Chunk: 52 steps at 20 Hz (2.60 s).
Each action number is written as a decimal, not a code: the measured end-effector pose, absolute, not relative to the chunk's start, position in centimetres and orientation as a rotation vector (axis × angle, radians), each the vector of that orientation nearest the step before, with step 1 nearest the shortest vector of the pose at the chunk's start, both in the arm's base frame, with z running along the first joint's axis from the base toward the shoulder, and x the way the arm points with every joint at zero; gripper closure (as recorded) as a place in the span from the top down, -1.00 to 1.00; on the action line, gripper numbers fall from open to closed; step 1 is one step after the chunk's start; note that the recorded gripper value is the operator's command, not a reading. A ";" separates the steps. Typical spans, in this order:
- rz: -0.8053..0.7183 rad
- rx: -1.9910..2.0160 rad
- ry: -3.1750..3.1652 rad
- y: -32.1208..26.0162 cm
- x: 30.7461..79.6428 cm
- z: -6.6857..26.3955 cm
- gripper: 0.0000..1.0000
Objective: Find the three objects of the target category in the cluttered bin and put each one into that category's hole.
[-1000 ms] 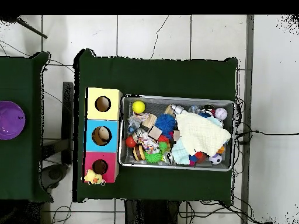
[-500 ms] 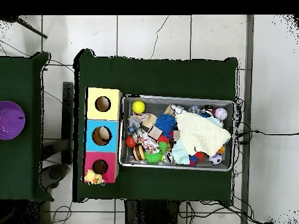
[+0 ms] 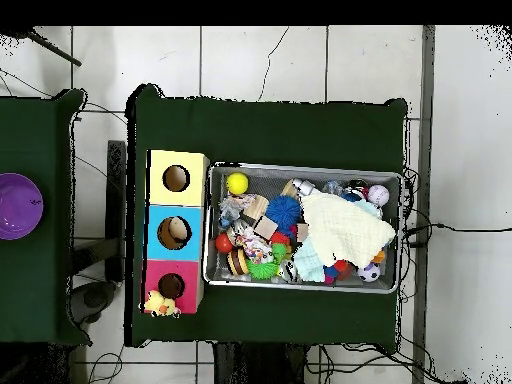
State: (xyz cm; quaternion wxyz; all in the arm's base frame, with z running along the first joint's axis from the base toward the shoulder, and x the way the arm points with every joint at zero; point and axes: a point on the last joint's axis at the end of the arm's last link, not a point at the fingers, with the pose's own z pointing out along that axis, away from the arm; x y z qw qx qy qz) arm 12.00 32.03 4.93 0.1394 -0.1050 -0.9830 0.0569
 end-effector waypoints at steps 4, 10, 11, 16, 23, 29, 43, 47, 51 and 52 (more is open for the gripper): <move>0.174 -0.312 -2.846 32.3 12.0 4.6 -1.00; 0.177 -0.387 -2.825 32.0 12.7 4.3 -1.00; 0.174 -0.419 -2.814 31.9 13.1 4.2 -1.00; 0.141 -0.533 -2.788 31.9 14.2 4.1 -1.00; 0.076 -0.665 -2.793 32.3 14.8 3.7 -1.00; 0.067 -0.693 -2.785 32.4 14.3 3.7 -1.00; -0.027 -0.611 -2.807 33.2 13.5 3.7 -1.00; -0.046 -0.614 -2.812 33.7 13.6 3.6 -1.00; -0.061 -0.631 -2.812 34.0 14.0 3.6 -1.00; -0.064 -0.632 -2.812 34.0 14.1 3.6 -1.00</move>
